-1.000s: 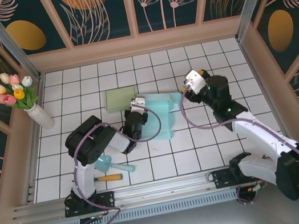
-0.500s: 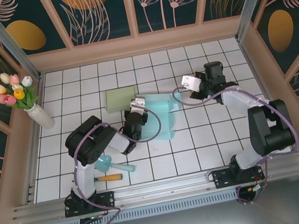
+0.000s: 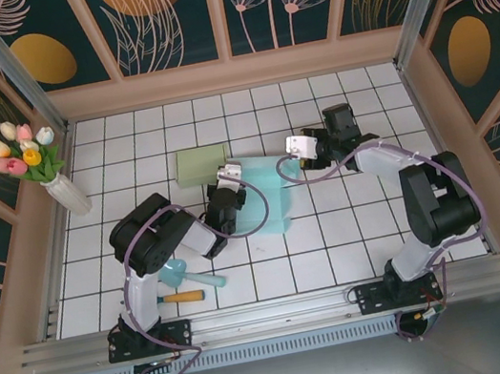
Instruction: Fold the paper box
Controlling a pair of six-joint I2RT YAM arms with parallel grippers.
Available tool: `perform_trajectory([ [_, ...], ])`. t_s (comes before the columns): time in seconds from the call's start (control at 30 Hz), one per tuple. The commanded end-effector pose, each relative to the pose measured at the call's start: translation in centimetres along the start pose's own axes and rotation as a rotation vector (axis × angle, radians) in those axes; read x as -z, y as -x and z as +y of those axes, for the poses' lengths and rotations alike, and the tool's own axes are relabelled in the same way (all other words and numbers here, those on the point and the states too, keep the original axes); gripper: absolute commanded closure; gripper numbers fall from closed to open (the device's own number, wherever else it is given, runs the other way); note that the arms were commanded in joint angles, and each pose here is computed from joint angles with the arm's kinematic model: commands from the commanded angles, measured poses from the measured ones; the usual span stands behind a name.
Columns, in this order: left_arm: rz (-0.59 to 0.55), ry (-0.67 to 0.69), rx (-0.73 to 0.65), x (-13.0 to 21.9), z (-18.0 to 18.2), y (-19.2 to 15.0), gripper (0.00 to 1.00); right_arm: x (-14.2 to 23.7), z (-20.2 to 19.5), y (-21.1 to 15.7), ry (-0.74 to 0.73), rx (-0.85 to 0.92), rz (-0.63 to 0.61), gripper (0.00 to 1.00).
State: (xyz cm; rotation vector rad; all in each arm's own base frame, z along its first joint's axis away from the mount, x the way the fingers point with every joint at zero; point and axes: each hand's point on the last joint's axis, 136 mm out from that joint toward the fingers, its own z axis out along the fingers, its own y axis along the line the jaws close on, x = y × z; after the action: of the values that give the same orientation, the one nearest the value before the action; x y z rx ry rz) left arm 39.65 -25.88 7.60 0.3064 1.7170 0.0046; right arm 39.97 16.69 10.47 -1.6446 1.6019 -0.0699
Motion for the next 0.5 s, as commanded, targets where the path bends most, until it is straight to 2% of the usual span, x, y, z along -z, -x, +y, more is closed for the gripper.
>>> perform_trajectory([
  [0.0,0.088,-0.001,-0.104,0.3,0.0,-3.3,0.89,-0.1,-0.1,1.9,0.031,0.035,-0.07,0.39],
  [0.47,0.093,0.008,-0.102,0.2,0.1,-3.3,0.88,-0.4,2.0,3.9,0.101,0.06,-0.074,0.42],
])
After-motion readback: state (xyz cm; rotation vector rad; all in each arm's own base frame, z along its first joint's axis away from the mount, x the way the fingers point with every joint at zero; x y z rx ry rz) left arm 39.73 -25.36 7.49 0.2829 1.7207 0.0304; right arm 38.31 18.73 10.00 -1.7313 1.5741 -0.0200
